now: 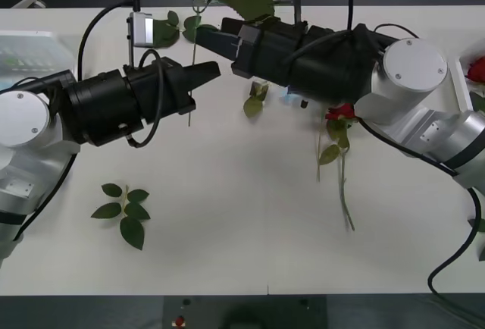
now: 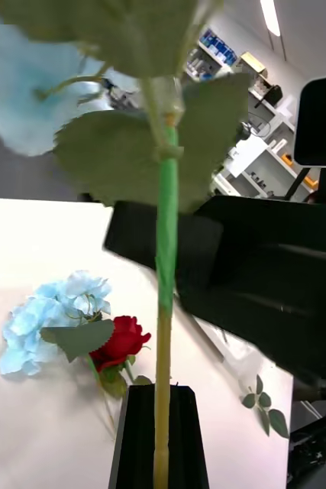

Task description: Put the red flowers into the right box and the blue flowers into the left box

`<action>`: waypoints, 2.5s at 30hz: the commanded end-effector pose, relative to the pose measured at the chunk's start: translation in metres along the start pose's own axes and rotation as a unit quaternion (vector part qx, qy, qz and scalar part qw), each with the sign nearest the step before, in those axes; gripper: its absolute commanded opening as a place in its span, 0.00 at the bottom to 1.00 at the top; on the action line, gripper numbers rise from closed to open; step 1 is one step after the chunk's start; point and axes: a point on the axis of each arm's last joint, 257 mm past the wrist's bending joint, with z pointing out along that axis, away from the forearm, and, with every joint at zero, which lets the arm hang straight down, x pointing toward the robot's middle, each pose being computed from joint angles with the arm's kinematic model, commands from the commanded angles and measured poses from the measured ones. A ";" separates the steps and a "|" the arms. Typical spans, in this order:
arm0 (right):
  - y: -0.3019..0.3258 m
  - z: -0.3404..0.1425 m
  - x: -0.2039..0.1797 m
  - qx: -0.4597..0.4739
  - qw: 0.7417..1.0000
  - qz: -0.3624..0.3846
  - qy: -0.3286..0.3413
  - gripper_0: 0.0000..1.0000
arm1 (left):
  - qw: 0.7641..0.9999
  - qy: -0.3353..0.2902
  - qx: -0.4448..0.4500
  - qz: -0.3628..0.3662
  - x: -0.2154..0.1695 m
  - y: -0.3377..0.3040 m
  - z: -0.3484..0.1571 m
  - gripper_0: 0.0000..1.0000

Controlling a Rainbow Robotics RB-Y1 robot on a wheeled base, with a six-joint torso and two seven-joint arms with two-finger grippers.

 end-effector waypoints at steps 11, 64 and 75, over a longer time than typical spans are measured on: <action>-0.038 -0.085 0.030 0.023 0.986 -0.005 0.163 1.00 | 0.976 0.090 -0.187 -0.067 -0.026 0.157 -0.199 0.00; -0.252 -0.267 0.176 0.485 0.735 0.139 0.453 0.99 | 0.844 0.265 -0.458 0.089 -0.044 0.247 -0.418 1.00; -0.260 -0.266 0.189 0.481 0.738 0.135 0.454 0.99 | 0.913 0.249 -0.315 0.065 -0.058 0.159 -0.337 1.00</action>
